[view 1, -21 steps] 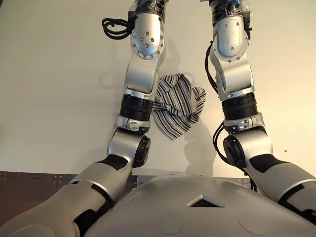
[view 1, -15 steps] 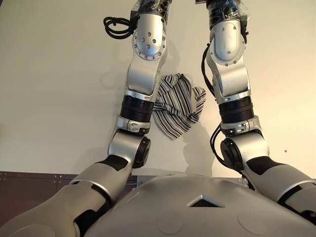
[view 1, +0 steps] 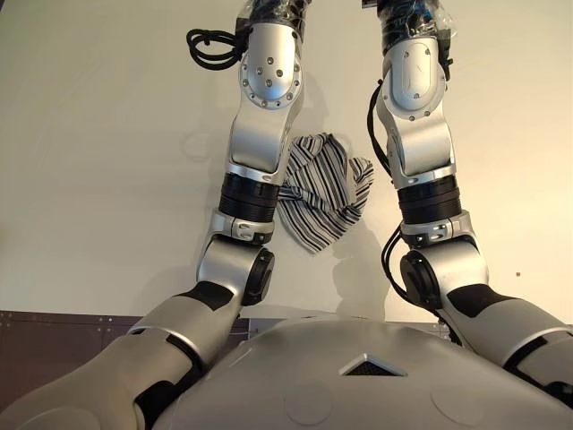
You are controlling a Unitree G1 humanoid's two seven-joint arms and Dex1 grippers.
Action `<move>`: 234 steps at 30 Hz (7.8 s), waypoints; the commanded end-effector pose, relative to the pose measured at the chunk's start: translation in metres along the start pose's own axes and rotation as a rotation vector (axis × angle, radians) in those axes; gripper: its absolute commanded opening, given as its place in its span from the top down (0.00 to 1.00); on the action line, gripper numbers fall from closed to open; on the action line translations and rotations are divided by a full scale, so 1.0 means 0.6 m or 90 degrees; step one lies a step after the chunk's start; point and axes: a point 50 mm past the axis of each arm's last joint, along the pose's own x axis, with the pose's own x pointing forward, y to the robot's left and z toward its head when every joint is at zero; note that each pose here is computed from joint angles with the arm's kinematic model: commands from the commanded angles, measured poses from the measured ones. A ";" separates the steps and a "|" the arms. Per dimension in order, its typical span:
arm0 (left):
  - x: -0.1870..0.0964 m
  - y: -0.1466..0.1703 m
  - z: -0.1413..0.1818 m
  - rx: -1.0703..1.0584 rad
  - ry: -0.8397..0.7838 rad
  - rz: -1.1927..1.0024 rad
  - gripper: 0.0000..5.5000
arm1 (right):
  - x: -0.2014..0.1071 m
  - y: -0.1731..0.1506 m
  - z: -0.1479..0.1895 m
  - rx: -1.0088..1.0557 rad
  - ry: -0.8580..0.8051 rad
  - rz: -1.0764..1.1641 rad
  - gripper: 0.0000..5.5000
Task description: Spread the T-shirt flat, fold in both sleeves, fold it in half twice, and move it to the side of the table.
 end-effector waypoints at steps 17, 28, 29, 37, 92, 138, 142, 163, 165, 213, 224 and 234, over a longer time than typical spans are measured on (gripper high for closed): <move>-0.088 0.041 -0.087 -0.002 0.172 0.080 0.42 | -0.073 -0.031 -0.060 -0.020 0.119 -0.019 0.39; -0.200 0.086 -0.083 0.001 0.264 0.100 0.42 | -0.171 -0.075 -0.059 -0.038 0.208 -0.016 0.39; -0.201 0.088 -0.083 -0.003 0.268 0.112 0.42 | -0.175 -0.078 -0.060 -0.038 0.216 -0.015 0.39; -0.204 0.076 -0.084 -0.004 0.273 0.095 0.42 | -0.179 -0.067 -0.058 -0.033 0.219 0.072 0.39; -0.445 0.151 -0.141 -0.020 0.602 -0.468 0.42 | -0.309 -0.042 -0.128 -0.052 0.497 0.597 0.39; -0.541 0.316 -0.109 0.055 0.837 -0.753 0.42 | -0.297 -0.165 -0.243 -0.315 0.618 0.376 0.39; -0.485 0.399 -0.120 0.165 0.843 -0.676 0.42 | -0.270 -0.204 -0.250 -0.351 0.603 0.272 0.39; -0.220 0.131 -0.118 0.056 0.397 -0.395 0.42 | -0.263 -0.097 -0.190 -0.233 0.527 0.634 0.39; -0.213 0.126 -0.126 0.047 0.409 -0.379 0.42 | -0.299 -0.072 -0.164 -0.160 0.504 0.764 0.39; -0.301 0.203 -0.102 0.184 0.436 -0.197 0.42 | -0.233 -0.136 -0.095 -0.066 0.428 0.547 0.39; -0.366 0.279 -0.156 0.385 0.586 -0.347 0.42 | -0.296 -0.162 -0.127 -0.119 0.473 0.419 0.39; -0.336 0.261 -0.164 0.365 0.549 -0.378 0.42 | -0.317 -0.123 -0.199 -0.169 0.573 0.470 0.39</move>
